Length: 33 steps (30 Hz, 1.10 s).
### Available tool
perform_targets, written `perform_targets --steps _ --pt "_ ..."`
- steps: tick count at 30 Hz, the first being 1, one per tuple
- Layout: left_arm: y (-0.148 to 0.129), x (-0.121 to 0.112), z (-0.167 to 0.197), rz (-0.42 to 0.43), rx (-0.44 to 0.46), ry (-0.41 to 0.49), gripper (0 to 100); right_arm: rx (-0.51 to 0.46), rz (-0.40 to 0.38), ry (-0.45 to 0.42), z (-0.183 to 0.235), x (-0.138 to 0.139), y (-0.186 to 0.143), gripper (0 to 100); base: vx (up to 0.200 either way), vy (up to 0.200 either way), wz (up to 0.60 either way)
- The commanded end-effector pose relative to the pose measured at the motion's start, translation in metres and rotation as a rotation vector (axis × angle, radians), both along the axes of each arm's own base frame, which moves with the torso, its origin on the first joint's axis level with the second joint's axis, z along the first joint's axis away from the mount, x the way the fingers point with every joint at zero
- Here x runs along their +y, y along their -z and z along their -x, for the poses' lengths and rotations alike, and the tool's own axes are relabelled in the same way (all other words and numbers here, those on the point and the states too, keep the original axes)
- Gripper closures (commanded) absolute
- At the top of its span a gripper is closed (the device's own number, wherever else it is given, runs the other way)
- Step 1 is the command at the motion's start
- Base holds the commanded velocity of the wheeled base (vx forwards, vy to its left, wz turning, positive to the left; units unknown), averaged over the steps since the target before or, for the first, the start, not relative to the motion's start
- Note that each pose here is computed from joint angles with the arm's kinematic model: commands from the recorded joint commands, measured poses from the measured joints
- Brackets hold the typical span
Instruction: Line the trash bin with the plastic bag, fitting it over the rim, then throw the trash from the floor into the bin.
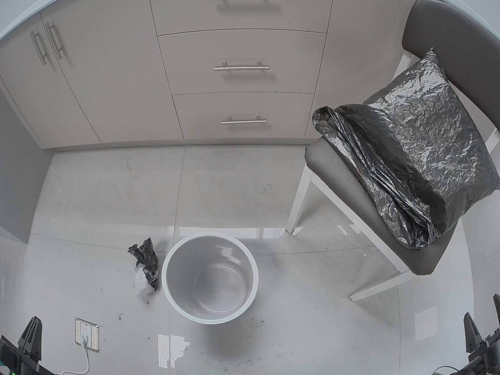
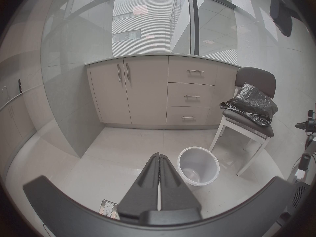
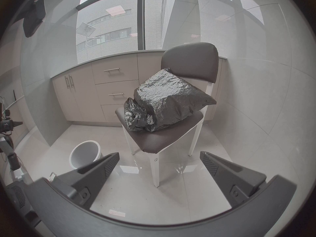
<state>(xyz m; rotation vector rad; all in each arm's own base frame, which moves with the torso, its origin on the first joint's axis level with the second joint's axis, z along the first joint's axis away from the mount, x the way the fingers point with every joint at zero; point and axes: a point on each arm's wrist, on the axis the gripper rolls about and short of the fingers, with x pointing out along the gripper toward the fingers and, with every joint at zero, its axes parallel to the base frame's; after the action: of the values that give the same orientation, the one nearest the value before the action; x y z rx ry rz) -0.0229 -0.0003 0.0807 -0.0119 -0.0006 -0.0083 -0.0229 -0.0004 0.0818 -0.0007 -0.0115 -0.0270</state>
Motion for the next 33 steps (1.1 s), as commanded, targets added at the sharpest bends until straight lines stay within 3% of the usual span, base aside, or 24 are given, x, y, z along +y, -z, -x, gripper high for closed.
perform_targets --steps 1,5,6,7,8,9,11,12,14,17,18,19,20,21,22,23,24,27,28,29,33 --pt "0.005 0.000 0.000 0.003 -0.001 0.001 100 -0.002 0.010 0.004 0.000 0.000 0.005 0 0.000 0.000 0.00" --pt "0.005 0.000 0.000 0.006 -0.001 -0.001 100 -0.013 0.013 0.004 0.000 0.000 0.004 0 0.000 0.000 0.00" --pt "0.005 0.000 0.000 0.003 0.001 -0.001 100 -0.261 -0.125 -0.018 0.015 -0.001 -0.074 0 0.000 0.000 0.00" --pt "0.005 0.000 0.000 0.003 -0.001 -0.001 100 -0.309 -0.195 -0.030 0.016 -0.002 -0.107 0 0.000 0.000 0.00" --pt "0.005 0.000 0.000 0.000 -0.001 0.001 100 -0.307 -0.276 -0.014 0.007 -0.003 -0.147 0 0.000 0.000 0.00" --pt "0.005 0.000 0.000 -0.001 0.001 -0.001 100 -0.296 -0.235 0.046 0.001 -0.003 -0.157 0 0.000 0.000 0.00" --pt "0.005 0.000 0.000 0.005 0.001 -0.007 100 -0.217 0.019 0.076 -0.011 -0.002 -0.151 0 0.000 0.000 0.00" --pt "0.005 0.000 0.000 0.008 0.001 -0.013 100 -0.157 0.070 0.035 -0.020 -0.001 -0.137 0 0.000 0.000 0.00" --pt "0.005 0.000 0.000 0.008 -0.002 -0.014 100 -0.111 0.034 -0.037 -0.029 0.000 -0.127 0 0.000 0.000 0.00" --pt "-0.027 0.001 0.009 0.072 -0.116 -0.018 100 -0.038 -0.058 -0.090 -0.046 0.002 -0.126 0 0.000 0.000 0.00" --pt "-0.083 0.000 0.020 0.233 -0.200 0.012 100 -0.016 -0.123 -0.114 -0.056 0.003 -0.131 0 0.000 0.000 0.00" --pt "-0.090 0.000 0.020 0.257 -0.200 0.016 100 -0.016 -0.134 -0.120 -0.058 0.003 -0.132 0 0.000 0.000 0.00" --pt "-0.122 -0.001 0.018 0.318 -0.140 0.068 100 0.011 -0.157 -0.182 -0.070 0.007 -0.139 0 0.000 0.000 0.00" --pt "-0.122 -0.001 0.018 0.318 -0.140 0.068 100 0.011 -0.157 -0.182 -0.070 0.007 -0.139 0 0.000 0.000 0.00" --pt "-0.123 -0.003 0.006 0.315 -0.037 0.140 100 0.078 -0.157 -0.261 -0.087 0.015 -0.141 0 0.000 0.000 0.00" --pt "-0.122 -0.003 0.003 0.315 -0.014 0.155 100 0.097 -0.156 -0.275 -0.092 0.018 -0.140 0 0.000 0.000 0.00" --pt "-0.115 -0.005 -0.010 0.326 0.085 0.206 100 0.171 -0.153 -0.284 -0.107 0.027 -0.136 0 0.000 0.000 0.00" --pt "-0.103 -0.005 -0.036 0.348 0.257 0.202 100 0.308 -0.159 -0.251 -0.125 0.046 -0.117 0 0.000 0.000 0.00" --pt "-0.103 -0.005 -0.036 0.348 0.257 0.202 100 0.308 -0.159 -0.251 -0.125 0.046 -0.117 0 0.000 0.000 0.00" --pt "-0.096 -0.005 -0.050 0.360 0.361 0.185 100 0.358 -0.174 -0.255 -0.127 0.063 -0.105 0 0.000 0.000 0.00" --pt "-0.090 -0.005 -0.055 0.351 0.421 0.160 100 0.364 -0.140 -0.201 -0.134 0.086 -0.090 0 0.000 0.000 0.00"
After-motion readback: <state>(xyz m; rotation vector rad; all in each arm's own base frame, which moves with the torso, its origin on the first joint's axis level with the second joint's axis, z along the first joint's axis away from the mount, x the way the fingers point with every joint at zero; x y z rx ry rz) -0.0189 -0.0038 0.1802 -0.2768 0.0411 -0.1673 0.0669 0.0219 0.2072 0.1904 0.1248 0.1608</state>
